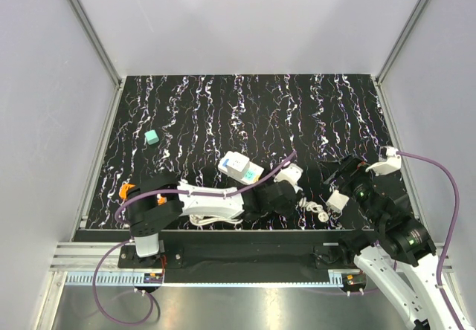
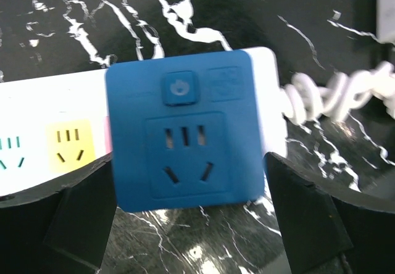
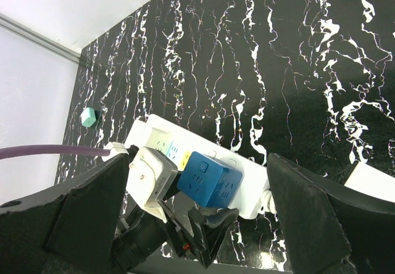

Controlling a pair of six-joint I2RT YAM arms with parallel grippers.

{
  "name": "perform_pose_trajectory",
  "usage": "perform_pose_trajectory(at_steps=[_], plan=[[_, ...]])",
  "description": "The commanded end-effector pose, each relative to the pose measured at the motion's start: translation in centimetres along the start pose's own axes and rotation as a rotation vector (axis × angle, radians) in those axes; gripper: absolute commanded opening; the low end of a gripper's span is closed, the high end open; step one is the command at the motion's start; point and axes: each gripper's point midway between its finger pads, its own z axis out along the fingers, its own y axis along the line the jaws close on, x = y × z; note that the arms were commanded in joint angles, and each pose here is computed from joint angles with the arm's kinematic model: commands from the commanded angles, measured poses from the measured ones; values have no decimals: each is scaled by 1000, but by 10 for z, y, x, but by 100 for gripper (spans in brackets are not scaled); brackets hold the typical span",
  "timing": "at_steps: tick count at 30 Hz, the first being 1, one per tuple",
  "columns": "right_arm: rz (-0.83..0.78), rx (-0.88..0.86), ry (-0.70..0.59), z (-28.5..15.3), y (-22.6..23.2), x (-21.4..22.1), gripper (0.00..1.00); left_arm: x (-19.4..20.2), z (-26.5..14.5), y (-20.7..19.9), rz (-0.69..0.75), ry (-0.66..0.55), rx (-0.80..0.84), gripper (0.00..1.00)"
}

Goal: Insert the plug

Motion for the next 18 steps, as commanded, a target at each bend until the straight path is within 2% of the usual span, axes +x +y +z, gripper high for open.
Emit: perform_pose_trajectory(at_steps=[1,7,18], plan=[[9,-33,-37,-1,9,-11,100,-37,-22,-19,-17,-47,98,99],[3,-43,-46,-4,11,-13,100,-44,-32,-24,2,0,111,99],[1,-53,-63,-8,13,-18,100,-36,-41,-8,17,77,16,99]])
